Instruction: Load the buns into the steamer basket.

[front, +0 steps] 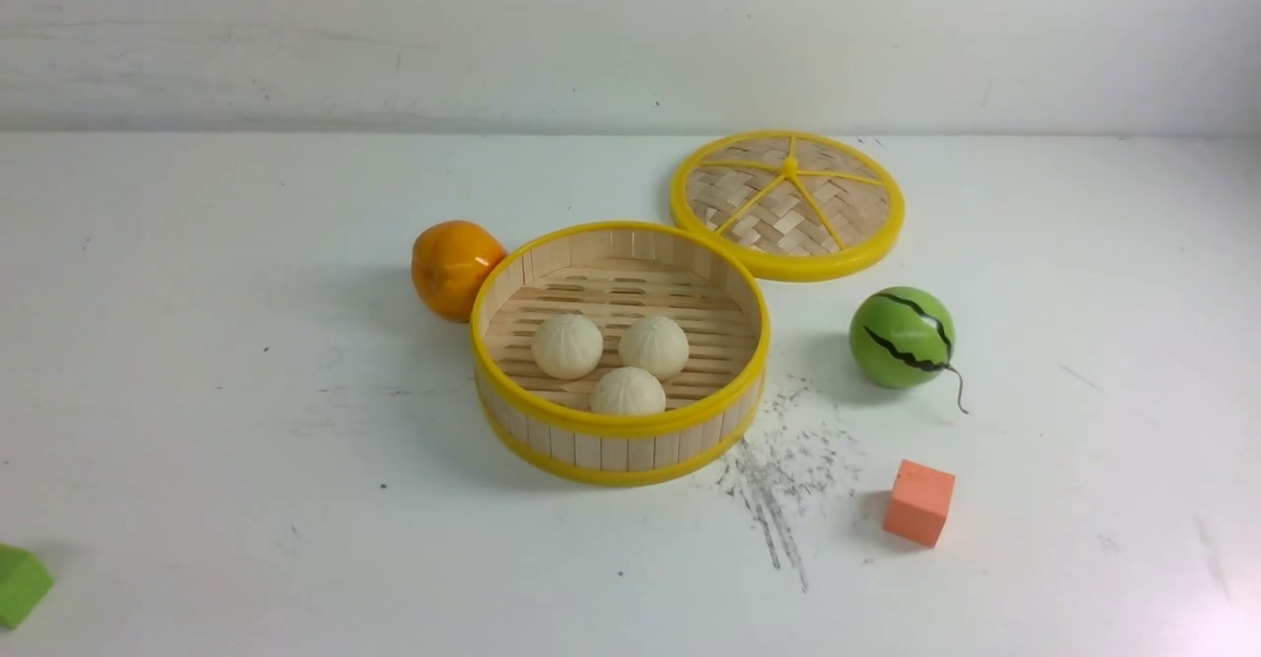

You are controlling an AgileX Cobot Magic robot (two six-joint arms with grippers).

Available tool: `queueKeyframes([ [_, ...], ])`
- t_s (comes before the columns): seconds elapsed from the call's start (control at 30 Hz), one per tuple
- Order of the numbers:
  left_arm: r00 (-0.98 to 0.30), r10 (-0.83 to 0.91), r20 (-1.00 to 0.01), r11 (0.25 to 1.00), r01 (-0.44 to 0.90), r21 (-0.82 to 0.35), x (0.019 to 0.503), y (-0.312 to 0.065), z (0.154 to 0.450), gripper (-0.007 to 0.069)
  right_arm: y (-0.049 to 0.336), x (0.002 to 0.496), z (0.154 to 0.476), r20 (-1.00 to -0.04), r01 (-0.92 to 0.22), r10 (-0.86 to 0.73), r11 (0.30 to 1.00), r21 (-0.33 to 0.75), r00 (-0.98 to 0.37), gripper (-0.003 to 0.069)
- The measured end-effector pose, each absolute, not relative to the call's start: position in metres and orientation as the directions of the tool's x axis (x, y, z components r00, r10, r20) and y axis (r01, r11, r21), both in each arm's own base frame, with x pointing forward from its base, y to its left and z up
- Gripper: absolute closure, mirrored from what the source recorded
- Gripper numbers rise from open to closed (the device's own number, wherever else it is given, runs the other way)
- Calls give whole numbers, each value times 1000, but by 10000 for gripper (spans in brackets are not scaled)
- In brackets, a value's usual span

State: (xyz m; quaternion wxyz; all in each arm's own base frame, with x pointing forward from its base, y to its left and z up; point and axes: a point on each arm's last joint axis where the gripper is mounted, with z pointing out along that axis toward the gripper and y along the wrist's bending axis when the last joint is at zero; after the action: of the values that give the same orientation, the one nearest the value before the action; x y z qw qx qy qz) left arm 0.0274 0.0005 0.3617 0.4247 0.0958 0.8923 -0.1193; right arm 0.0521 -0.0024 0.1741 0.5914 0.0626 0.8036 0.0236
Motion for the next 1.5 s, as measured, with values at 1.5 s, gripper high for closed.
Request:
queueKeyframes([
  [1.5,-268,-246,-932,969,-66,-237,53,0,172,638,-2,52,174,-947,73,128,991,112,-294,605],
])
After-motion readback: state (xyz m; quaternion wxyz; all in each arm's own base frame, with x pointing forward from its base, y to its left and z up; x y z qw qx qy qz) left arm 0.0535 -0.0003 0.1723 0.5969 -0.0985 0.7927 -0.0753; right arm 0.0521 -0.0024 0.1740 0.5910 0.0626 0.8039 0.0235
